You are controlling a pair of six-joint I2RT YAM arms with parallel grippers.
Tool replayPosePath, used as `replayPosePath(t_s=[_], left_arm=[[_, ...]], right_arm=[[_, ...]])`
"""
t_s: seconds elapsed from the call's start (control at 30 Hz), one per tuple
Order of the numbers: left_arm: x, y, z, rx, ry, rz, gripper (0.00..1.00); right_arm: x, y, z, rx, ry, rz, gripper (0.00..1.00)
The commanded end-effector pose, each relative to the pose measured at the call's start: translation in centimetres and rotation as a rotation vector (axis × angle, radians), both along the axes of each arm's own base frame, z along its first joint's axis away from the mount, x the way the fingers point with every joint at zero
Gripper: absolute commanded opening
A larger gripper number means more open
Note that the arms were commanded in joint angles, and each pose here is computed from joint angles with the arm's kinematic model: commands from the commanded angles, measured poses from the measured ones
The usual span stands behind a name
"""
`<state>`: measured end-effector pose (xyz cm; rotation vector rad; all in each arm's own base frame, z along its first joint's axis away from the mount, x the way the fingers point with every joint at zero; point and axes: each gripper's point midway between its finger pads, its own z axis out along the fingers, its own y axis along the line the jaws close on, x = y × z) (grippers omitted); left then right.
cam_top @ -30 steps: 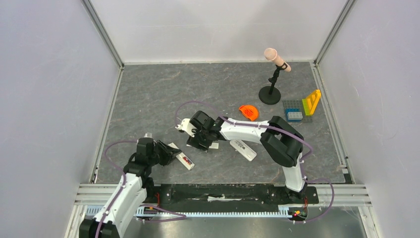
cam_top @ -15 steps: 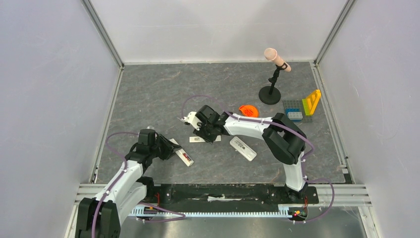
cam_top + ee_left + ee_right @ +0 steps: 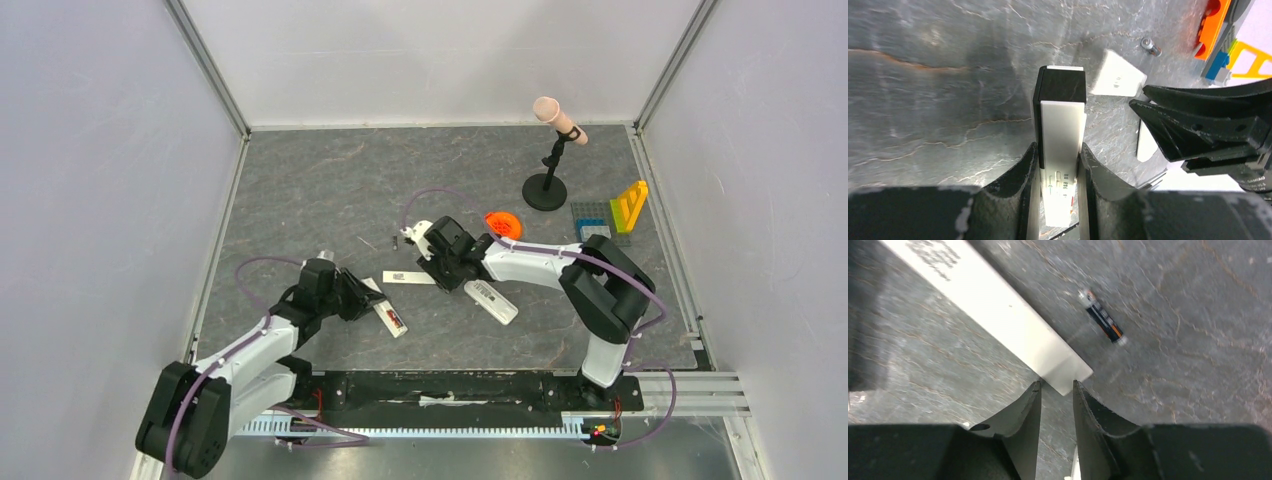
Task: Load the batteries into the remote control
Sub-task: Adjust the battery cover, then place the remote control at the center of the board.
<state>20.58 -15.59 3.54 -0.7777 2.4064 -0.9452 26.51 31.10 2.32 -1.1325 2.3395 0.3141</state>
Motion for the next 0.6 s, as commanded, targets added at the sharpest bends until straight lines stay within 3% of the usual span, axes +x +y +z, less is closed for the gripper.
replayPosePath(t_s=[0.0, 0.17, 0.57], left_arm=[[1.7, -1.6, 1.5, -0.03, -0.079, 0.037, 0.06], [1.3, -1.4, 0.8, -0.015, -0.074, 0.07, 0.1], [-0.4, 1.3, 0.3, 0.113, -0.036, 0.117, 0.52]], right_arm=[[0.4, -2.1, -0.1, -0.012, -0.002, -0.11, 0.32], [0.5, -1.6, 0.8, 0.04, 0.0, -0.107, 0.32], [-0.1, 1.9, 4.2, 0.204, 0.037, -0.044, 0.4]])
